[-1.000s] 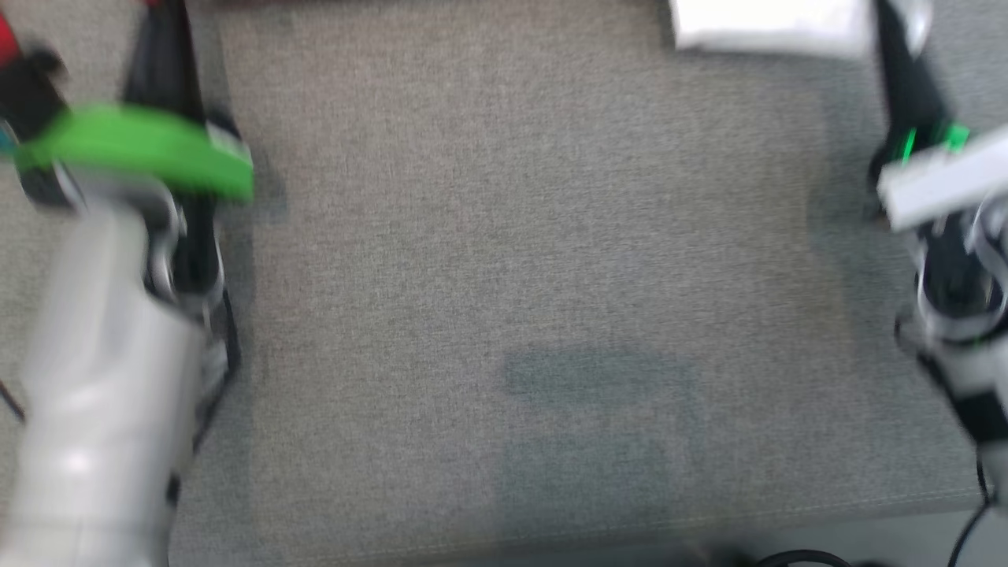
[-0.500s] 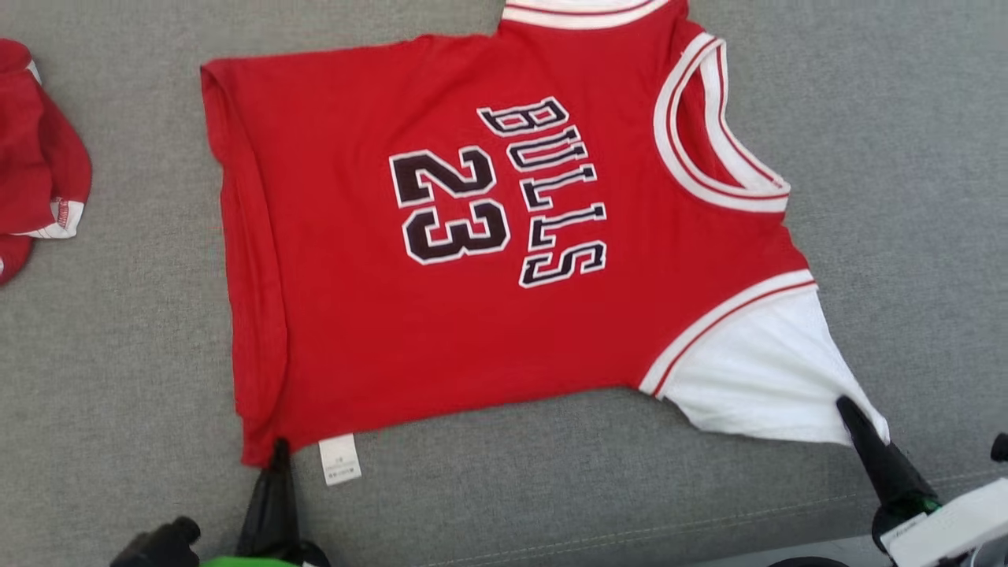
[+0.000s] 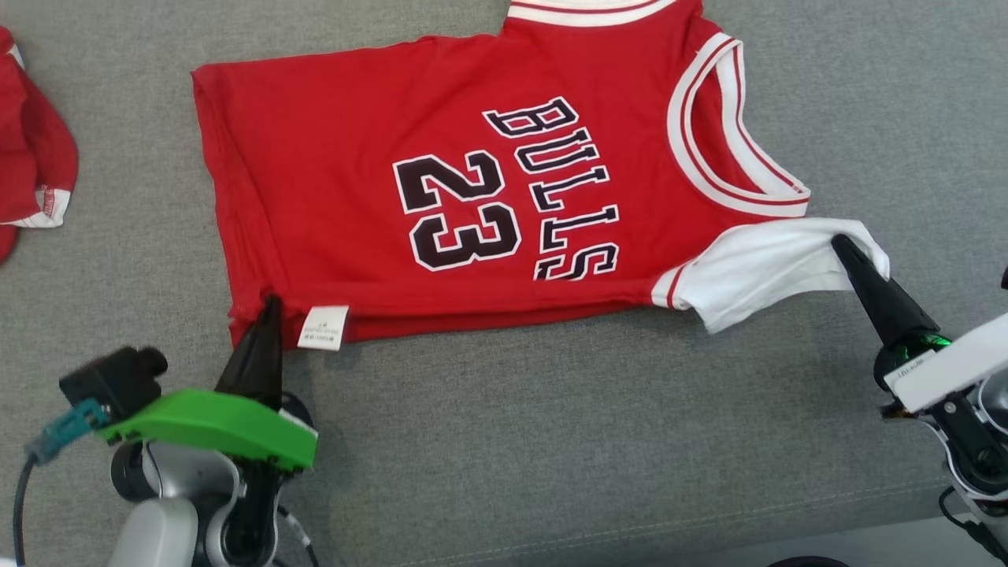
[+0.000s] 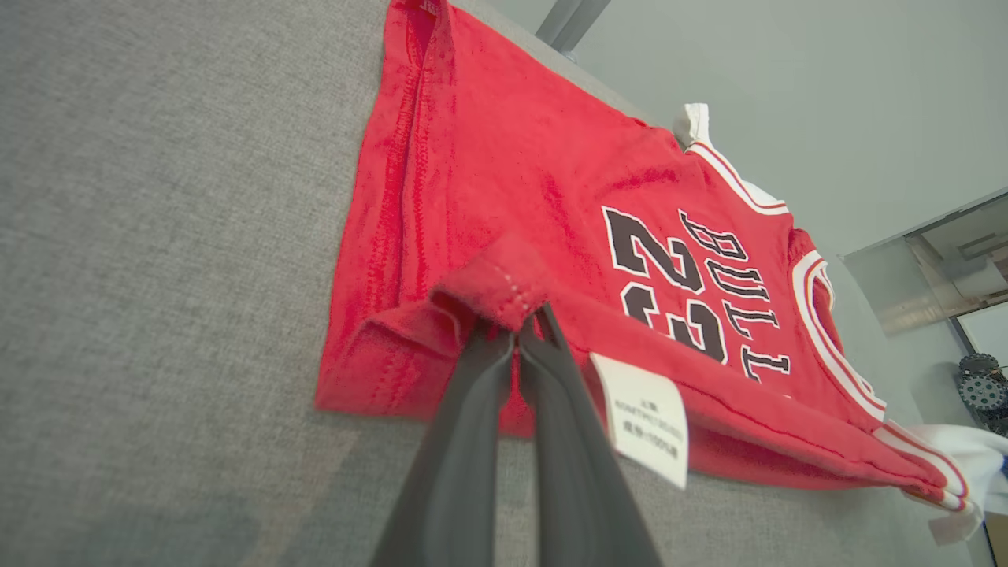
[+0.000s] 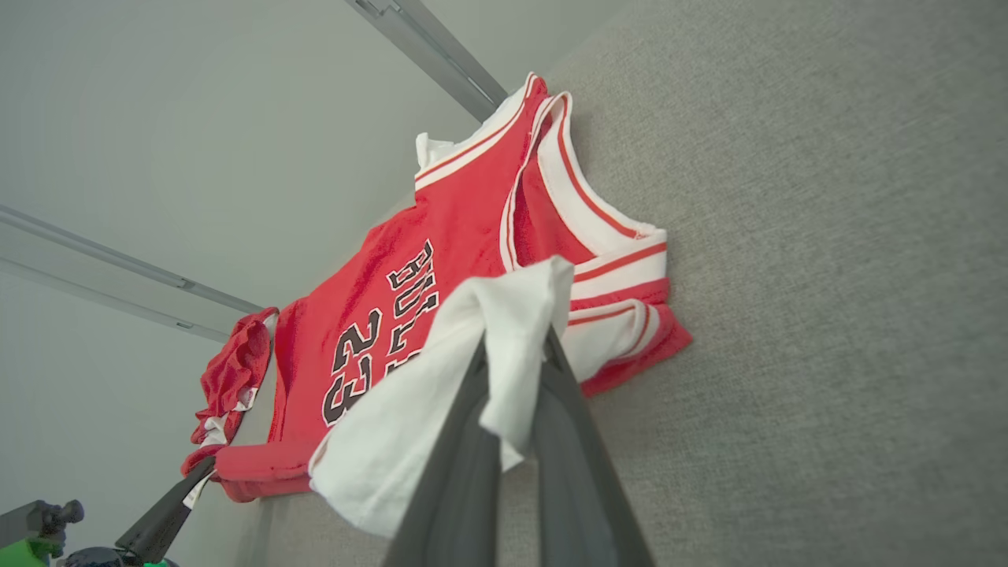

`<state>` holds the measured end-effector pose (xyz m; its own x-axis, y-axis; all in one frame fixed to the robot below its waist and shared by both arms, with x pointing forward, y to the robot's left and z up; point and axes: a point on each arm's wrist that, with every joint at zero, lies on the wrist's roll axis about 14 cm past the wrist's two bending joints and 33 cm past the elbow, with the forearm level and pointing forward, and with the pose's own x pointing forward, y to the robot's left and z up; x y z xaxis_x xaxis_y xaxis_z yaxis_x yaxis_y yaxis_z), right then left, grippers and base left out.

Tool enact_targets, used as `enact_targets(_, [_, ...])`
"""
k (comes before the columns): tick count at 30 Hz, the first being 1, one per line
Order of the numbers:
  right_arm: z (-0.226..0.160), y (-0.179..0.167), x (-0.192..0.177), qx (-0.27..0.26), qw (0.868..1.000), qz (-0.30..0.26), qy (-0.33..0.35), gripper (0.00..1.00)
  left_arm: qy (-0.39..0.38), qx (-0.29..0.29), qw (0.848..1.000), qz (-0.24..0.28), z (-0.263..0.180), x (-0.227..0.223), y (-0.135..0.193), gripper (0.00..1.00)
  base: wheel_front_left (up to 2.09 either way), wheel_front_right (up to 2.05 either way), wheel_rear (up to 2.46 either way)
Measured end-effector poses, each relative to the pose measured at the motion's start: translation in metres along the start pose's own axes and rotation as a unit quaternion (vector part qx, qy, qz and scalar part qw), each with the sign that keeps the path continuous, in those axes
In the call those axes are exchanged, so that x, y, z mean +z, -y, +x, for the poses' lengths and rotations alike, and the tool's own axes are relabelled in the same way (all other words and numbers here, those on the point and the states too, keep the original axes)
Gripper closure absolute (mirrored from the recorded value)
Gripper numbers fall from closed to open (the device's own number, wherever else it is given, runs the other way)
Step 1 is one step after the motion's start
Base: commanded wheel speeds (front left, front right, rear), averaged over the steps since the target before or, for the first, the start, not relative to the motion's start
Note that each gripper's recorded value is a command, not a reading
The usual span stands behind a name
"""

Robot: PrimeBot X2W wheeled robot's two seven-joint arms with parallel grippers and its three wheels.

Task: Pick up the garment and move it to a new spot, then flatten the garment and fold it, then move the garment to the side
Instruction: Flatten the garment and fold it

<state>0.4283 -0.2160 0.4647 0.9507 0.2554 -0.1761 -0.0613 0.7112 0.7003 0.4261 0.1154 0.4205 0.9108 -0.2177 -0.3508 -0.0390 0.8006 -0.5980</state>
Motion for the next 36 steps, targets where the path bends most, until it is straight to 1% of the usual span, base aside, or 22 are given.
enact_targets(4, [0.03,0.007,-0.014,-0.004,0.999,-0.02,-0.037,1.0,-0.017,-0.019,1.0,0.009,0.026,0.018,0.013,1.0,0.0,0.0,0.0])
enact_targets(5, [0.039,0.008,-0.015,-0.005,0.999,-0.02,-0.039,1.0,-0.027,-0.019,0.999,0.018,0.032,0.019,0.014,1.0,0.0,0.0,0.0])
enact_targets(7, [0.056,0.007,-0.016,-0.003,0.999,-0.02,-0.038,1.0,-0.043,-0.008,0.998,0.039,0.042,0.02,0.007,1.0,0.0,0.0,0.0])
enact_targets(11, [0.082,0.003,-0.026,0.002,0.999,-0.018,-0.05,1.0,-0.062,0.013,0.997,0.055,0.06,0.019,-0.003,1.0,0.0,0.0,0.0])
enact_targets(13, [0.09,0.008,-0.025,-0.006,0.998,-0.03,-0.052,1.0,-0.079,0.025,0.994,0.068,0.065,0.012,-0.011,1.0,0.0,0.0,0.0])
enact_targets(14, [0.093,0.01,-0.022,-0.008,0.998,-0.042,-0.046,0.52,-0.087,0.031,0.993,0.072,0.067,0.008,-0.015,1.0,0.0,0.0,0.0])
enact_targets(15, [0.096,0.009,-0.019,-0.006,0.998,-0.054,-0.041,0.0,-0.092,0.04,0.992,0.073,0.068,0.005,-0.02,1.0,0.0,0.0,0.0])
enact_targets(16, [0.099,0.007,-0.017,-0.004,0.997,-0.06,-0.038,0.0,-0.098,0.045,0.991,0.076,0.07,0.002,-0.023,0.84,0.0,0.0,0.0])
enact_targets(17, [0.101,0.004,-0.016,-0.001,0.997,-0.063,-0.034,0.0,-0.1,0.05,0.991,0.075,0.071,0.001,-0.025,0.58,0.0,0.0,0.0])
enact_targets(18, [0.102,0.002,-0.013,0.001,0.997,-0.069,-0.026,0.0,-0.101,0.058,0.991,0.069,0.071,-0.001,-0.029,0.58,0.0,0.0,0.0])
enact_targets(19, [0.102,0.001,-0.007,0.001,0.997,-0.075,-0.015,0.0,-0.103,0.06,0.991,0.065,0.071,-0.002,-0.03,0.07,0.0,0.0,0.0])
enact_targets(20, [0.101,0.0,0.0,0.003,0.996,-0.084,-0.004,0.0,-0.101,0.059,0.991,0.066,0.071,-0.003,-0.03,0.0,0.0,0.0,0.0])
enact_targets(23, [0.095,-0.004,0.018,0.012,0.993,-0.116,0.023,0.0,-0.093,0.046,0.991,0.081,0.068,-0.004,-0.026,0.0,0.0,0.0,0.0])
enact_targets(24, [0.091,-0.006,0.022,0.018,0.99,-0.136,0.027,0.0,-0.085,0.042,0.992,0.087,0.064,-0.003,-0.025,0.0,0.0,0.0,0.0])
enact_targets(26, [0.079,-0.006,0.027,0.022,0.987,-0.155,0.03,0.0,-0.072,0.032,0.994,0.08,0.053,-0.003,-0.021,0.0,0.0,0.0,0.0])
enact_targets(29, [0.051,0.01,0.013,0.013,0.977,-0.215,-0.013,0.0,-0.073,0.016,0.995,0.063,0.033,-0.011,-0.012,0.0,0.0,0.0,0.0])
enact_targets(32, [0.027,0.034,0.0,-0.012,0.966,-0.252,-0.054,0.0,-0.088,0.031,0.992,0.079,0.013,-0.02,-0.023,0.0,0.0,0.0,0.0])
enact_targets(34, [0.02,0.045,-0.007,-0.023,0.962,-0.265,-0.067,0.0,-0.087,0.046,0.992,0.073,0.007,-0.02,-0.031,0.0,0.0,0.0,0.0])
enact_targets(36, [0.021,0.054,-0.017,-0.036,0.961,-0.265,-0.072,0.0,-0.067,0.065,0.994,0.063,0.009,-0.012,-0.039,0.0,0.0,0.0,0.0])
